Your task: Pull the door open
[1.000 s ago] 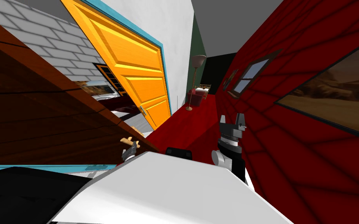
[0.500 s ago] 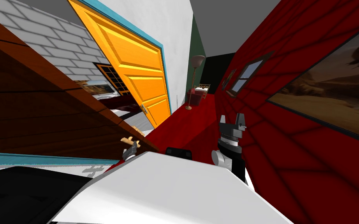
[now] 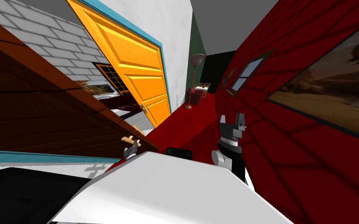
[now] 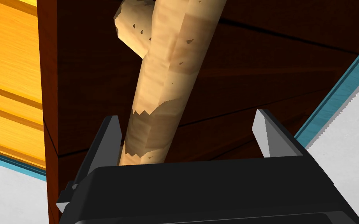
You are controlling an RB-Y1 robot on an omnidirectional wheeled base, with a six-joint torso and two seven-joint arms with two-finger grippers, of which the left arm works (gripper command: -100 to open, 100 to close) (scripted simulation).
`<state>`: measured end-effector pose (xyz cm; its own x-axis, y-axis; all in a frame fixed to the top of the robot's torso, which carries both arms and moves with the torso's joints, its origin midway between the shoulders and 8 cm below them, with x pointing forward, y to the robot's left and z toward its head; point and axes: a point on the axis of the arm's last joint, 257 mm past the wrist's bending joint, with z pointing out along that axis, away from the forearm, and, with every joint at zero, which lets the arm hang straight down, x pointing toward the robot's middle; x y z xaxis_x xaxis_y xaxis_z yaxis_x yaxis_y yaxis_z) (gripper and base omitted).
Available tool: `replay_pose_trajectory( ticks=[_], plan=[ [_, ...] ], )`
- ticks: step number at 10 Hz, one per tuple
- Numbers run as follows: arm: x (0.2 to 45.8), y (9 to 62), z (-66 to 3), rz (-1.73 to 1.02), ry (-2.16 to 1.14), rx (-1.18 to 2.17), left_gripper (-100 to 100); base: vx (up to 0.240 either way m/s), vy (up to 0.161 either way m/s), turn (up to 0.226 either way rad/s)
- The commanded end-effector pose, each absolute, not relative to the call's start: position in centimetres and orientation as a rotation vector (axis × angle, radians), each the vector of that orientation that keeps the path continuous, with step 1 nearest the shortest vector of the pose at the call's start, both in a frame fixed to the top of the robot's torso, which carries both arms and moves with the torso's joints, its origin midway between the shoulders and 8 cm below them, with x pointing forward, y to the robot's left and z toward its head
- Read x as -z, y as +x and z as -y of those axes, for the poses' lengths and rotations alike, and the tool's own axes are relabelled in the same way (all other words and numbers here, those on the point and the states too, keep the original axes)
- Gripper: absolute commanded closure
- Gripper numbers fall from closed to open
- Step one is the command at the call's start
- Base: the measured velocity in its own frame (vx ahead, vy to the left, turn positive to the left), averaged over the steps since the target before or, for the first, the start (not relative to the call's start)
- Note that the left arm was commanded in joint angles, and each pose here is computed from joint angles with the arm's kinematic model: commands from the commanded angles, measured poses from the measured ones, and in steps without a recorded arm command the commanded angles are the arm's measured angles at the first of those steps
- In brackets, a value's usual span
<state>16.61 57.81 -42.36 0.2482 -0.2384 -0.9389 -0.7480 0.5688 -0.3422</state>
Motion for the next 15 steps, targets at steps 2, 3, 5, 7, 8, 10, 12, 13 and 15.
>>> replay_pose_trajectory(
  ticks=[2, 3, 5, 7, 8, 10, 12, 13, 15],
  plan=[
    [41.2, 14.4, -59.9, -1.293, -0.964, -0.471, 100, -0.065, -0.003, -0.016],
    [41.2, 14.4, -59.9, -1.293, -0.964, -0.471, 100, -0.017, -0.016, 0.013],
    [41.2, 14.4, -59.9, -1.293, -0.964, -0.471, 100, -0.003, -0.008, 0.014],
    [41.2, 14.4, -59.9, -1.293, -0.964, -0.471, 100, 0.008, -0.001, 0.010],
    [41.2, 14.4, -59.9, -1.293, -0.964, -0.471, 100, 0.007, 0.004, -0.008],
    [42.4, 15.9, -57.4, -1.310, -0.968, -0.419, 100, -0.059, 0.001, -0.062],
    [42.3, 15.9, -57.5, -1.307, -0.970, -0.414, 100, -0.178, 0.012, -0.101],
    [42.2, 16.0, -57.5, -1.303, -0.972, -0.408, 100, -0.191, 0.041, -0.090],
    [42.1, 16.1, -57.6, -1.297, -0.974, -0.401, 100, -0.173, 0.016, -0.064]
  ],
)
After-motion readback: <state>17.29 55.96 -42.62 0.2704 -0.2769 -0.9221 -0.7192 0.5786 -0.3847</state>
